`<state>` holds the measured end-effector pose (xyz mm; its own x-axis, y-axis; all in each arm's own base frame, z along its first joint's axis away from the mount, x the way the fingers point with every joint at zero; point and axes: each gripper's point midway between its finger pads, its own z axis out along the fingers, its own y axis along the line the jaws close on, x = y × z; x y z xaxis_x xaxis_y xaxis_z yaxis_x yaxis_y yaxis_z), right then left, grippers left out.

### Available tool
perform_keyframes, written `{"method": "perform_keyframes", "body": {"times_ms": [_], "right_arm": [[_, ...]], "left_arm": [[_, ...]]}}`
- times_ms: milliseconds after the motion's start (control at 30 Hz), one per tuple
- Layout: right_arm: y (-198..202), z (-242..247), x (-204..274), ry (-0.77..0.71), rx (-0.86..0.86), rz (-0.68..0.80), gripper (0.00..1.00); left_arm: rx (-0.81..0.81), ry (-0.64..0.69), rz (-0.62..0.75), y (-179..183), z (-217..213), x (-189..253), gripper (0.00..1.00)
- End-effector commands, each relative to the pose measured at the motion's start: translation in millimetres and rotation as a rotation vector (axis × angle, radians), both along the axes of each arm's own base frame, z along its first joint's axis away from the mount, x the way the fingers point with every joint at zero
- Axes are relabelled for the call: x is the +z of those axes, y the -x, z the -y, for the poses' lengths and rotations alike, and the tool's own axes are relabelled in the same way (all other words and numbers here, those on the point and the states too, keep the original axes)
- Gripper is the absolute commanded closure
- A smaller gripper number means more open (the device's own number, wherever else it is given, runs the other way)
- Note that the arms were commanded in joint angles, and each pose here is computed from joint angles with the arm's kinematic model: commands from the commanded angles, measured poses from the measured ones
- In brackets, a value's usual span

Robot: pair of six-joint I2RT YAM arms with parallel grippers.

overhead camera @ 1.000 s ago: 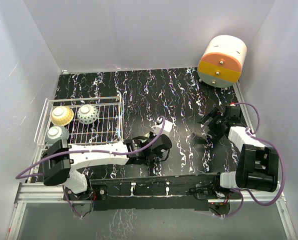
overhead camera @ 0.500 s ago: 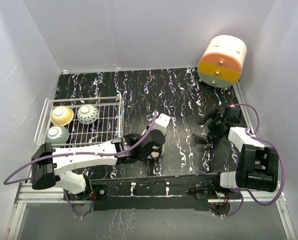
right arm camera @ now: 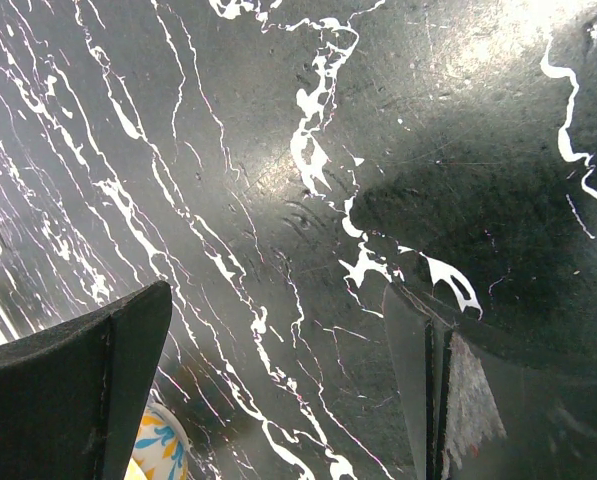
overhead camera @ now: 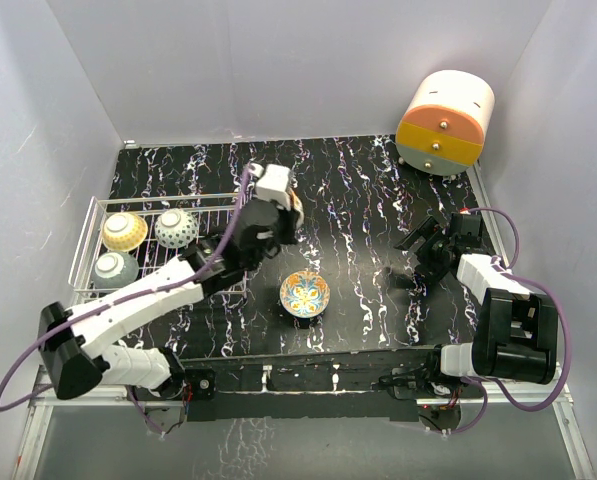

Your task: Load the bowls into the dish rack

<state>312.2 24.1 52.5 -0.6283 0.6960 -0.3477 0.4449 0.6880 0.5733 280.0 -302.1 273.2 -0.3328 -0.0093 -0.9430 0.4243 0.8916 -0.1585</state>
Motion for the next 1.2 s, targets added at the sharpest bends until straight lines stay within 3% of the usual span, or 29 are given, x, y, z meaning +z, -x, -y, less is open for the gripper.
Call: {"method": "perform_keyframes", "body": {"times_ms": [0,167,433,800,1167], "right_arm": [[-11.6,1.6,19.7,0.01,0.01,0.074,0.1],[-12.4,0.7,21.3,0.006,0.015,0.077,0.1],[-13.4,-2.4,23.2,-0.004,0.031,0.084,0.1],[-10.3,-4.0,18.8,-0.005,0.043,0.076,0.1],[-8.5,-3.3,12.7,0.0,0.042,0.062,0.1]], "left_arm": [[0.045,0.202,0.169,-6.4,-40.1,88.8,1.0],[0.133,0.281,0.206,-13.0,-83.1,99.2,1.0],[0.268,0.329,0.173,-37.6,-136.9,77.9,1.0],[0.364,0.424,0.112,-69.8,-180.1,41.3,1.0],[0.435,0.564,0.061,-64.5,-202.5,-10.6,1.0]]}}
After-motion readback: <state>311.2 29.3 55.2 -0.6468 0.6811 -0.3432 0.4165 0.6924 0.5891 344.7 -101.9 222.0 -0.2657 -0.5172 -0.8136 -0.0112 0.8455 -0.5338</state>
